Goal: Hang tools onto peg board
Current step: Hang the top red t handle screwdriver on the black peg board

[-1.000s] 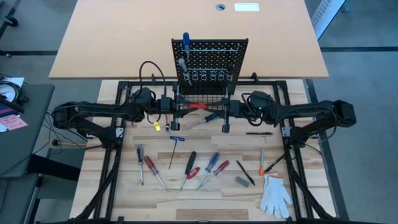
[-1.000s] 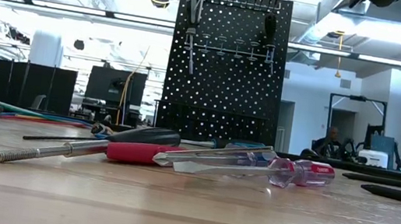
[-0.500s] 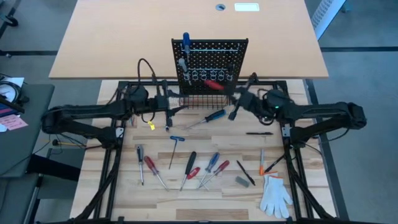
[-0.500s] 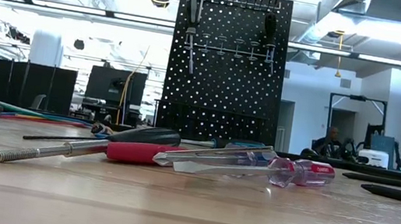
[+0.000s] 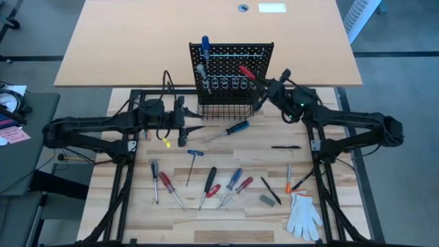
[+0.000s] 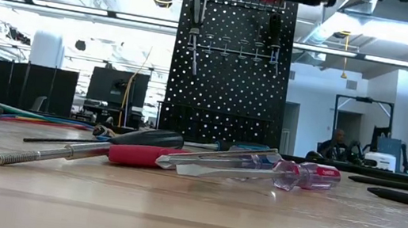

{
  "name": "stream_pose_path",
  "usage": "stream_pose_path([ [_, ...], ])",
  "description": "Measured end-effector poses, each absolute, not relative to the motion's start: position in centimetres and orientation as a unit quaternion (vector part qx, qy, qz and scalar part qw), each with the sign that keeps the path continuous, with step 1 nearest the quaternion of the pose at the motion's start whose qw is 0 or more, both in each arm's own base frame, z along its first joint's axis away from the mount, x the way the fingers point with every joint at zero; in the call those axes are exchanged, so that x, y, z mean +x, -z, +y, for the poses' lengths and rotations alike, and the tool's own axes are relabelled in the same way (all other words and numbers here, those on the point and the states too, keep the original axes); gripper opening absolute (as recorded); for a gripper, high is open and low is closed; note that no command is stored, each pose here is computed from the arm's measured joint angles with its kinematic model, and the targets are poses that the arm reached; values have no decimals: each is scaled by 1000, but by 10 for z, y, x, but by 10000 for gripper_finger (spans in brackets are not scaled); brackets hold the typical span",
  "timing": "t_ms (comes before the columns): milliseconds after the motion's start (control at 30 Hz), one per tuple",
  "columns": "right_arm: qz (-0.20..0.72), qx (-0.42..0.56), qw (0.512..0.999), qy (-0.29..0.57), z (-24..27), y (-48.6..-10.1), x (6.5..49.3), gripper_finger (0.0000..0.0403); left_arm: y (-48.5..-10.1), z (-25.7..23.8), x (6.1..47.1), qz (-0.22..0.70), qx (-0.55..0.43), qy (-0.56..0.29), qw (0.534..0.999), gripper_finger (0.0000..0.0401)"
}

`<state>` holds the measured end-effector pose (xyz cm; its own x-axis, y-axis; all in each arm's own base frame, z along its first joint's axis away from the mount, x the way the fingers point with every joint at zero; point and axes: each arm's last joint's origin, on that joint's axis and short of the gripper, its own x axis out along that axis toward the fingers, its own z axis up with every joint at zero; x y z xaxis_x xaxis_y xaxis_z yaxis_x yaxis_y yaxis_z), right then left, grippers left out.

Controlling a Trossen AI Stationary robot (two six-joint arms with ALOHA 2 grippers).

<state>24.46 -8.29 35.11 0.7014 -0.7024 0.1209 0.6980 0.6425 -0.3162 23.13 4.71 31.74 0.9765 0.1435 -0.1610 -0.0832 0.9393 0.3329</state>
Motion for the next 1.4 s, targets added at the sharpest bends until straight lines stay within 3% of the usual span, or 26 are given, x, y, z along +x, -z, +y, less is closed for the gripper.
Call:
stream_pose_path([
  [700,48,-147,911,383,-70,-367,243,37,-317,45,232,92,163,-54,981,157],
  [1400,97,-108,907,396,-110,-347,248,38,-317,45,232,93,160,-54,981,158],
])
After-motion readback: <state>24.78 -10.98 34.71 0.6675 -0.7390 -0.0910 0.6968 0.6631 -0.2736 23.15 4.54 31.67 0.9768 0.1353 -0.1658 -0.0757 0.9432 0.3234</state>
